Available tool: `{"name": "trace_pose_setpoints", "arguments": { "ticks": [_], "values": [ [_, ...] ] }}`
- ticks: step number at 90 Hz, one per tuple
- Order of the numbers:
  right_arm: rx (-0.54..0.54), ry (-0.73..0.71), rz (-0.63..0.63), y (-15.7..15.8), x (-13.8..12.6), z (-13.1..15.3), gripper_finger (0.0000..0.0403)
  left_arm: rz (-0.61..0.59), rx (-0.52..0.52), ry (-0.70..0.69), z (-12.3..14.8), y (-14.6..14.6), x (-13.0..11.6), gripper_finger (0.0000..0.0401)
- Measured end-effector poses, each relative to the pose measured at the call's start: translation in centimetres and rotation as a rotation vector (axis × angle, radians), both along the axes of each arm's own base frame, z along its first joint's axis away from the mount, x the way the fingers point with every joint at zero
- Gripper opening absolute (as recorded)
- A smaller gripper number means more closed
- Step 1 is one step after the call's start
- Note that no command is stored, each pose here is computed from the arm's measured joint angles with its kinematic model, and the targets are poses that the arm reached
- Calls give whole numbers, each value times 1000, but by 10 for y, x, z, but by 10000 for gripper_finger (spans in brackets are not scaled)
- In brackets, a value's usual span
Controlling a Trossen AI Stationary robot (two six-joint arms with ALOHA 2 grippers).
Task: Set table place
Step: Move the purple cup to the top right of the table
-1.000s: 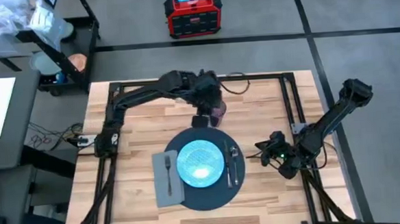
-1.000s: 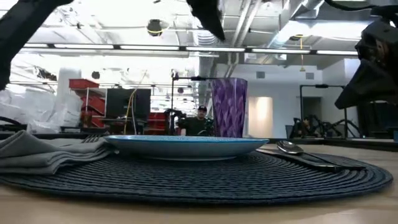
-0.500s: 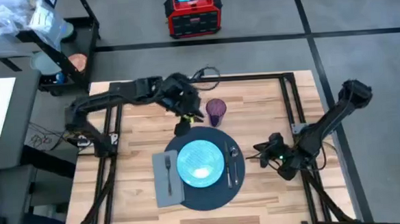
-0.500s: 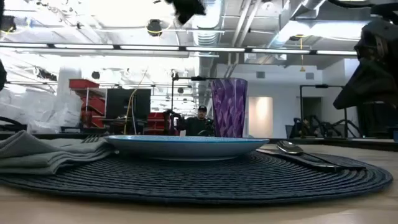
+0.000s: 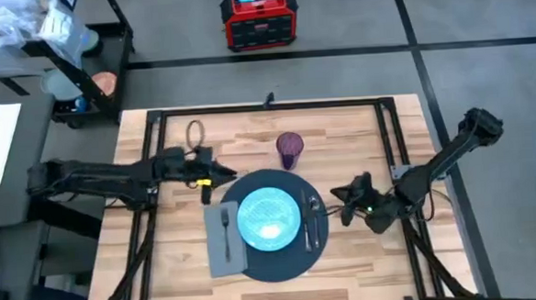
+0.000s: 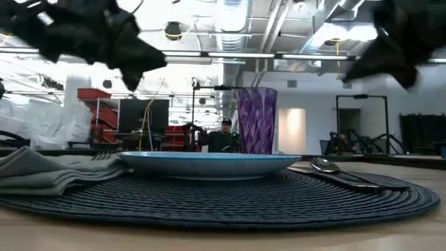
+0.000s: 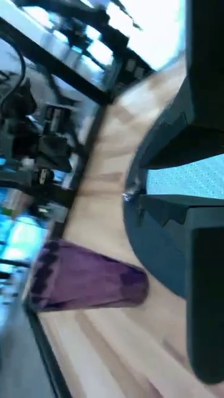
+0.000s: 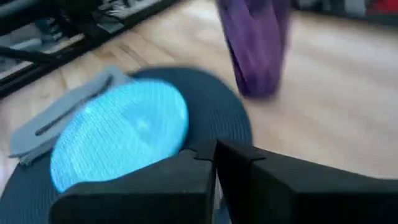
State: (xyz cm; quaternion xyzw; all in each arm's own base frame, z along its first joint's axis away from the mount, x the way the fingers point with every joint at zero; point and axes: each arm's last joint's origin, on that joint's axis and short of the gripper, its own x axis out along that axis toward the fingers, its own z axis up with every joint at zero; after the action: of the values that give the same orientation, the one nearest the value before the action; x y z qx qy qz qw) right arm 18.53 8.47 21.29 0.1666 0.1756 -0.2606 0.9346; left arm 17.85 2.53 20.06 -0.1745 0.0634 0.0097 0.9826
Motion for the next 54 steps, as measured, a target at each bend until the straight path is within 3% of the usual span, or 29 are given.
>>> {"name": "trace_pose_setpoints", "arguments": {
  "ticks": [15,29,44,54],
  "values": [
    [46,73,173,-47,30,40,2,5,-10,16,-16,-2,-12,58],
    [72,43,298,-90,51,73,30,6,1,40,-21,-2,-12,58],
    [64,118,354,-121,78,83,77,3,7,65,-24,-2,-11,58],
    [28,244,410,-133,103,79,97,3,2,79,-25,-2,-11,58]
  ]
}}
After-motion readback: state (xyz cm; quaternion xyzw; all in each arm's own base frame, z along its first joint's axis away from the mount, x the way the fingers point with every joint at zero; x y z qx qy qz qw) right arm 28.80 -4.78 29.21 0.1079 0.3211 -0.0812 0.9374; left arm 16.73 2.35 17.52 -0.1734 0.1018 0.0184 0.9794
